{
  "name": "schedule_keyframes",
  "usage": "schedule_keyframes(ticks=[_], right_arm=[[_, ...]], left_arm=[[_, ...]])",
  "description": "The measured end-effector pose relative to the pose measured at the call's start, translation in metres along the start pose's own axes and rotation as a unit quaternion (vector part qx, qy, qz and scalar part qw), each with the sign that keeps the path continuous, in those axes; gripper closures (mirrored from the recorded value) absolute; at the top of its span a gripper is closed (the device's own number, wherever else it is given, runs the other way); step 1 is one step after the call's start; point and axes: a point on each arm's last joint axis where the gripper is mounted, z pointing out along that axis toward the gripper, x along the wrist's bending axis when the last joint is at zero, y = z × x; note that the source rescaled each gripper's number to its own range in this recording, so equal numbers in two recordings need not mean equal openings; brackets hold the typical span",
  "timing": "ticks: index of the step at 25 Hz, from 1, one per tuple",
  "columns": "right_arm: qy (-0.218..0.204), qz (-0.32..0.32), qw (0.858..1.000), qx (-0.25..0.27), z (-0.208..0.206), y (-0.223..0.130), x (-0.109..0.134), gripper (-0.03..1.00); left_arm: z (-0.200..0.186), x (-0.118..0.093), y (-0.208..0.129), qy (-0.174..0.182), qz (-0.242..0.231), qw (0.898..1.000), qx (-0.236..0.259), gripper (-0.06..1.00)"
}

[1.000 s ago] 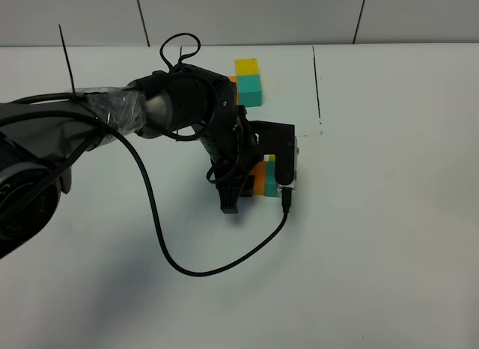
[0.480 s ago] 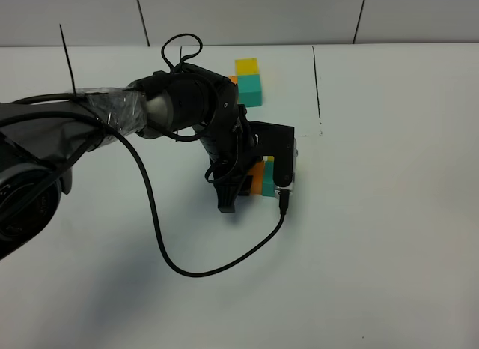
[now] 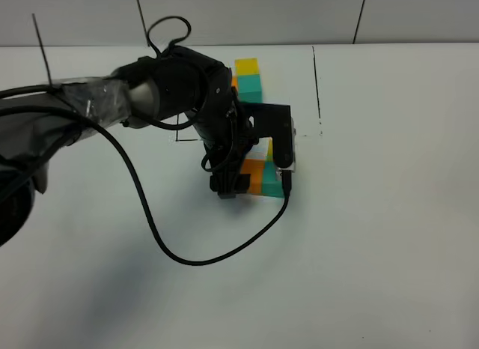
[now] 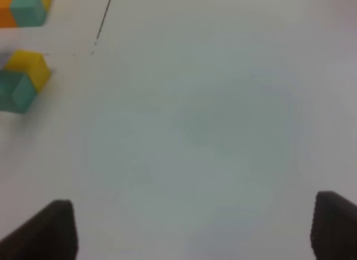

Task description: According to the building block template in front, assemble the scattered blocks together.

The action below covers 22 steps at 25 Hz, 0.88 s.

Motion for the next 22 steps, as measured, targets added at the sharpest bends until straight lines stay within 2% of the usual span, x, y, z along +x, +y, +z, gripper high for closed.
schedule_keyframes(ticks=[6, 9, 12, 16, 22], right_arm=[[0.000, 0.000, 1.000, 0.000, 0.000, 0.000, 0.000, 0.26], [0.000, 0.000, 1.000, 0.000, 0.000, 0.000, 0.000, 0.26], [0.000, 0.000, 1.000, 0.000, 0.000, 0.000, 0.000, 0.26], [0.000, 0.000, 1.000, 0.000, 0.000, 0.000, 0.000, 0.26], [0.000, 0.000, 1.000, 0.000, 0.000, 0.000, 0.000, 0.26]], left_arm=[[-0.066, 0.013, -0.001, 0.060, -0.033, 0.997, -0.039, -0.05], [-0.092, 0.025, -0.023, 0.078, -0.088, 0.992, -0.042, -0.04], [-0.112, 0.039, -0.057, 0.081, -0.163, 0.983, -0.029, -0.02], [-0.138, 0.051, -0.101, 0.096, -0.270, 0.958, -0.020, 0.00], [-0.192, 0.052, -0.168, 0.119, -0.405, 0.906, -0.008, 0.03]])
